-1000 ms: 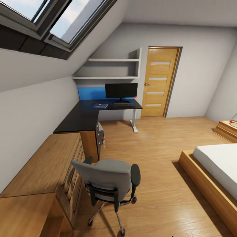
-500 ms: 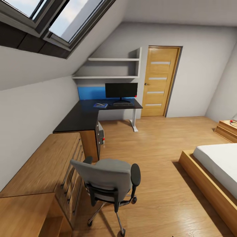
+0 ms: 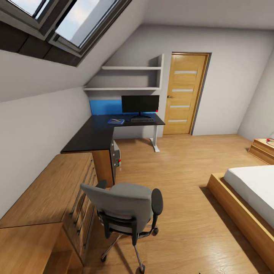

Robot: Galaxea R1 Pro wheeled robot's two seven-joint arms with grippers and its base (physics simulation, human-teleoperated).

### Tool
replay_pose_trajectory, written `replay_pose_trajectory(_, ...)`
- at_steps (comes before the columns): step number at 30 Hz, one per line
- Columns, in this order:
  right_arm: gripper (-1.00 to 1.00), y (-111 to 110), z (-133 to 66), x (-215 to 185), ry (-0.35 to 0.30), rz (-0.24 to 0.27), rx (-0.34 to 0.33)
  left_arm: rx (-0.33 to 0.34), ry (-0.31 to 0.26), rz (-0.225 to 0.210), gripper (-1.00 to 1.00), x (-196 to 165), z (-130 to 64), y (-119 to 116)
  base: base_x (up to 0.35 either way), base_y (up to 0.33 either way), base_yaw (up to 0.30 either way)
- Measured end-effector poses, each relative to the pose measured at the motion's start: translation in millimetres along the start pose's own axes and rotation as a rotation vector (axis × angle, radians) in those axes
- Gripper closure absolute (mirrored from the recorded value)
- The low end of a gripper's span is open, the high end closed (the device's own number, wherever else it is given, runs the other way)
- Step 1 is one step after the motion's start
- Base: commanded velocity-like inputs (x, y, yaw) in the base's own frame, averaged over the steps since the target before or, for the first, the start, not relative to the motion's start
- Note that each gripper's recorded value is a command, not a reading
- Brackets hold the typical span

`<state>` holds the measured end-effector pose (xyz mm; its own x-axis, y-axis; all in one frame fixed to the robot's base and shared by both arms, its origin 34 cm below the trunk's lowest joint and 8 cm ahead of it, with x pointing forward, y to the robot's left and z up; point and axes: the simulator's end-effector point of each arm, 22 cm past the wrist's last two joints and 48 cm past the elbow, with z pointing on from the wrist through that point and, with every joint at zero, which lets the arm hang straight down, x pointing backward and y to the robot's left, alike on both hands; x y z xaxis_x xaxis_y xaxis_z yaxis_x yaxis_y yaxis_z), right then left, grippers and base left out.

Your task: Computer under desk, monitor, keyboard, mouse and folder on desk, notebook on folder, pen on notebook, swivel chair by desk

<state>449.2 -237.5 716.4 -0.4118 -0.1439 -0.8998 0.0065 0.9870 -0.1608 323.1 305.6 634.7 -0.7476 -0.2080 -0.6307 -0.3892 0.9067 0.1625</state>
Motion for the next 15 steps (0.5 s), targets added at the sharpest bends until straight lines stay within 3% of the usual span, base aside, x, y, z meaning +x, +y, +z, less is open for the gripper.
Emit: replay_pose_trajectory(15, -1.0, 2.5, 10.1, 11.9, 0.0, 0.0, 0.0, 0.0, 0.0, 0.002, -1.0, 6.1, 14.3, -3.6, 0.0, 0.0, 0.0)
